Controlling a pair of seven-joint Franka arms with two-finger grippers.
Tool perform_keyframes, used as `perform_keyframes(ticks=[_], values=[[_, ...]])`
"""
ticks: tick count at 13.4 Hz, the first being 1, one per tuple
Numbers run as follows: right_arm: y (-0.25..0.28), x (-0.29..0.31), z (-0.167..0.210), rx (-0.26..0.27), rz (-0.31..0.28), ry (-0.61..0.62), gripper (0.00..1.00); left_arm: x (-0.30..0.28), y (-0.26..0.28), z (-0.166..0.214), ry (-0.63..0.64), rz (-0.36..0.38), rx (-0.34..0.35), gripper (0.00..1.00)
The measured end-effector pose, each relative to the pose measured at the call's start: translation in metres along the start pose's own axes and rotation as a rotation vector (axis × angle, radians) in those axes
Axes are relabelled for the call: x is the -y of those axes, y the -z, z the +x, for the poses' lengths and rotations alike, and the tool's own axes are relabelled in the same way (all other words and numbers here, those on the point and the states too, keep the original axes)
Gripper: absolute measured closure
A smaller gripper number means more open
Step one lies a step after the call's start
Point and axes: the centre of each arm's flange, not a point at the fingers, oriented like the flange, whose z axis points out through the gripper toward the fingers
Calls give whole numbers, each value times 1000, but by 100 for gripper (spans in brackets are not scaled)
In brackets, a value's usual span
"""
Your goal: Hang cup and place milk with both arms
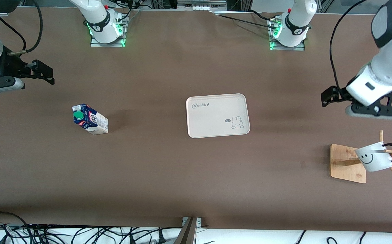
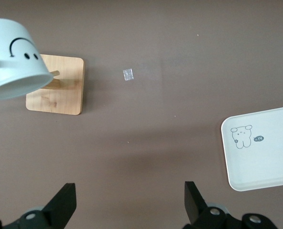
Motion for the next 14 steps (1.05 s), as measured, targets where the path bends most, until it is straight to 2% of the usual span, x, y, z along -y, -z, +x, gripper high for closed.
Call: perform_keyframes(ticks=[2, 3, 6, 14], values=[[0, 0, 0, 0, 0, 0, 0, -5, 14, -23, 17, -2, -54, 0], [0, 0, 0, 0, 0, 0, 0, -6, 20, -33, 20, 1, -54, 0], [0, 0, 0, 0, 0, 0, 0, -4, 22, -46, 27, 8, -1, 0], [0, 1, 0, -1, 0, 1, 0, 1, 15, -10, 36, -7, 48, 0]])
